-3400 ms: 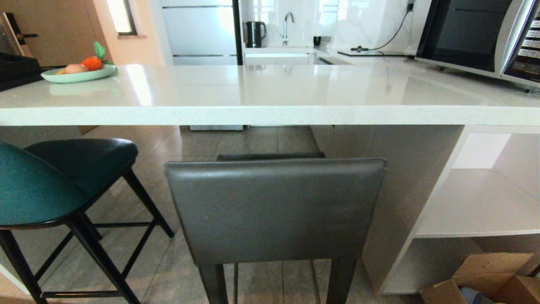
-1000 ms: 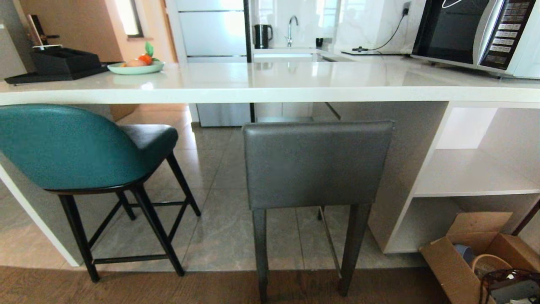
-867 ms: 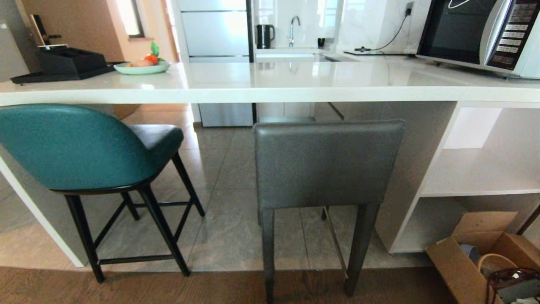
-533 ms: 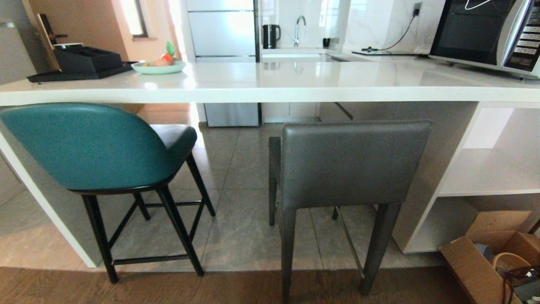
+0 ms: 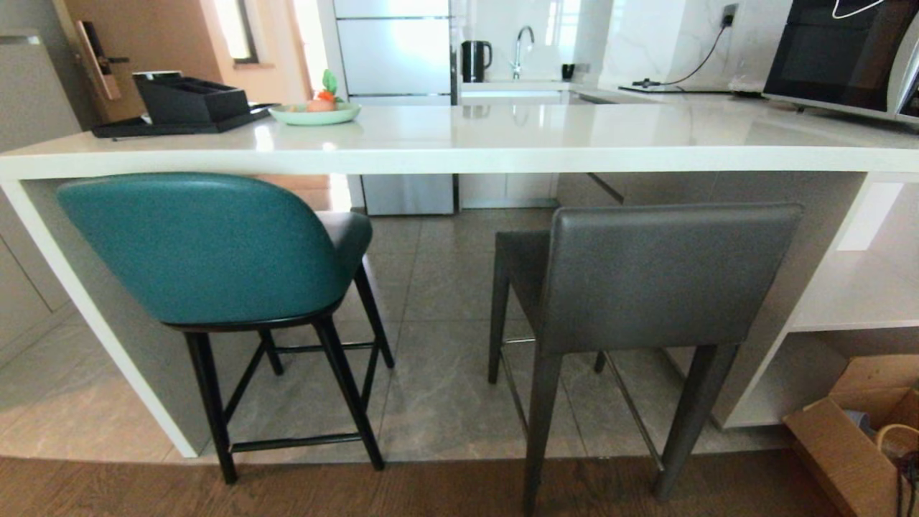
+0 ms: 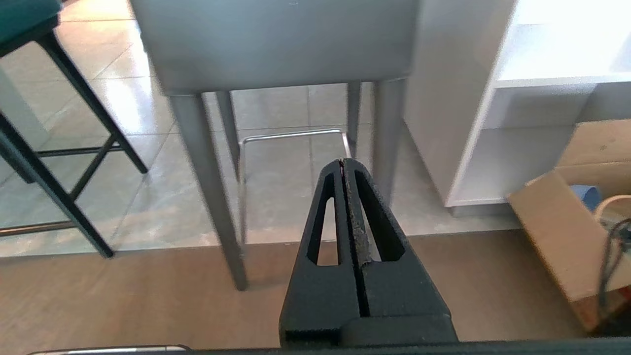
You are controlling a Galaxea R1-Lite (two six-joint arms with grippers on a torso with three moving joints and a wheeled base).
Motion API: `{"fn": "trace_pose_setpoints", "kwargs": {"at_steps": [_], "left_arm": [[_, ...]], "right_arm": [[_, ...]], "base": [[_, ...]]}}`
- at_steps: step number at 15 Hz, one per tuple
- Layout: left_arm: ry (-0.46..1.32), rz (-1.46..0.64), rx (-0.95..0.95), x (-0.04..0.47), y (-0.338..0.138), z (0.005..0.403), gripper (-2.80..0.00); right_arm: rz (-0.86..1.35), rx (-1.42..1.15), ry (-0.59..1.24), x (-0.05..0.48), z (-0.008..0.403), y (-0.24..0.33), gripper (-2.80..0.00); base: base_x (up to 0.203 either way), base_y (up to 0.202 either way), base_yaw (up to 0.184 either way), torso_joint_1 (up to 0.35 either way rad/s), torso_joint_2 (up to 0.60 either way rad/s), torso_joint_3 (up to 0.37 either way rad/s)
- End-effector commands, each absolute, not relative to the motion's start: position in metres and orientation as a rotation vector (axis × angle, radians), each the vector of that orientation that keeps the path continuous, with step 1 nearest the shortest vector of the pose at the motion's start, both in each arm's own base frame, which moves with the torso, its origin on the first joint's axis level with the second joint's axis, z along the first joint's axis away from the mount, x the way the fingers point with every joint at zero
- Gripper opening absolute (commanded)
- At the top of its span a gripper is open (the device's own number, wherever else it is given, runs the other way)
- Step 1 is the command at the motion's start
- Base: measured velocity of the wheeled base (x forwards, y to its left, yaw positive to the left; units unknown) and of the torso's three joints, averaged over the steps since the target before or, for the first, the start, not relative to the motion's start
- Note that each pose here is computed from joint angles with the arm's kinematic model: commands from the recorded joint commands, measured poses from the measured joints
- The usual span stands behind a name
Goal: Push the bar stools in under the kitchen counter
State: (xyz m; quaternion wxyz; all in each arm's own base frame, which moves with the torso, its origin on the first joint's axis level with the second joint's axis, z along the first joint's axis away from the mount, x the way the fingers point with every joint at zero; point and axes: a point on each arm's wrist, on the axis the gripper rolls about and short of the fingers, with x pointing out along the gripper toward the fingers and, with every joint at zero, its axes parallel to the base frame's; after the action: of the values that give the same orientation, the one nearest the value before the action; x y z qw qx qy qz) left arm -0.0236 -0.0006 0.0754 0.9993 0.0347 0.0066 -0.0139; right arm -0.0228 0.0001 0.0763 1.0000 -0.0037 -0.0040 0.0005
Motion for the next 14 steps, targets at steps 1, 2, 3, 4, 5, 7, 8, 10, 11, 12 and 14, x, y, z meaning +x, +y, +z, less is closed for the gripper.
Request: {"fn": "trace_pose_setpoints", "kwargs": {"at_steps": [1, 2, 3, 4, 5, 7, 8, 10, 11, 12, 14], "left_arm": [[0.014, -0.028, 0.069, -0.0235, -0.0006, 0.0755, -2.8], [0.014, -0.028, 0.069, -0.0234, -0.0006, 0.0752, -2.8], [0.013, -0.028, 0.069, -0.0234, -0.0006, 0.0754, -2.8], [0.013, -0.028, 0.069, -0.0234, -0.0006, 0.0754, -2.8], [0.013, -0.028, 0.069, -0.0234, -0.0006, 0.0754, -2.8], [0.013, -0.028, 0.069, -0.0234, -0.0006, 0.0754, -2.8], [0.011, -0.028, 0.069, -0.0234, -0.0006, 0.0755, -2.8], [0.013, -0.028, 0.069, -0.0234, -0.0006, 0.0754, -2.8], [0.012, -0.028, 0.069, -0.0234, -0.0006, 0.0755, -2.8], [0.011, -0.028, 0.069, -0.0234, -0.0006, 0.0756, -2.8], [0.011, -0.028, 0.069, -0.0234, -0.0006, 0.0756, -2.8]], "right_arm": [[0.002, -0.008, -0.002, -0.0223, 0.075, 0.0001, -2.8], [0.002, -0.008, -0.002, -0.0223, 0.075, 0.0001, -2.8], [0.002, -0.008, -0.003, -0.0224, 0.0754, 0.0001, -2.8], [0.002, -0.008, -0.002, -0.0223, 0.075, 0.0001, -2.8], [0.002, -0.008, -0.002, -0.0223, 0.075, 0.0001, -2.8], [0.002, -0.008, -0.002, -0.0224, 0.0751, 0.0001, -2.8], [0.002, -0.008, -0.002, -0.0224, 0.0751, 0.0001, -2.8], [0.002, -0.008, -0.002, -0.0223, 0.075, 0.0001, -2.8], [0.002, -0.008, -0.002, -0.0224, 0.0753, 0.0001, -2.8], [0.002, -0.008, -0.002, -0.0223, 0.075, 0.0001, -2.8], [0.002, -0.008, -0.003, -0.0225, 0.0754, 0.0001, -2.8]], "base": [[0.0, 0.2, -0.001, 0.007, 0.0, 0.002], [0.0, 0.201, -0.001, 0.003, 0.0, 0.002], [0.0, 0.198, -0.002, -0.002, 0.0, 0.003], [0.0, 0.198, -0.003, 0.007, 0.0, 0.002], [0.0, 0.198, -0.001, 0.0, 0.0, 0.002], [0.0, 0.161, -0.002, -0.001, 0.0, 0.002], [0.0, 0.088, -0.006, 0.032, -0.09, -0.057], [0.0, 0.0, 0.0, 0.061, -0.27, -0.234], [0.0, 0.0, 0.0, 0.017, -0.15, -0.281], [0.0, 0.0, 0.0, 0.119, -0.28, -0.292], [0.0, 0.0, 0.0, 0.187, -0.56, -0.289]]}}
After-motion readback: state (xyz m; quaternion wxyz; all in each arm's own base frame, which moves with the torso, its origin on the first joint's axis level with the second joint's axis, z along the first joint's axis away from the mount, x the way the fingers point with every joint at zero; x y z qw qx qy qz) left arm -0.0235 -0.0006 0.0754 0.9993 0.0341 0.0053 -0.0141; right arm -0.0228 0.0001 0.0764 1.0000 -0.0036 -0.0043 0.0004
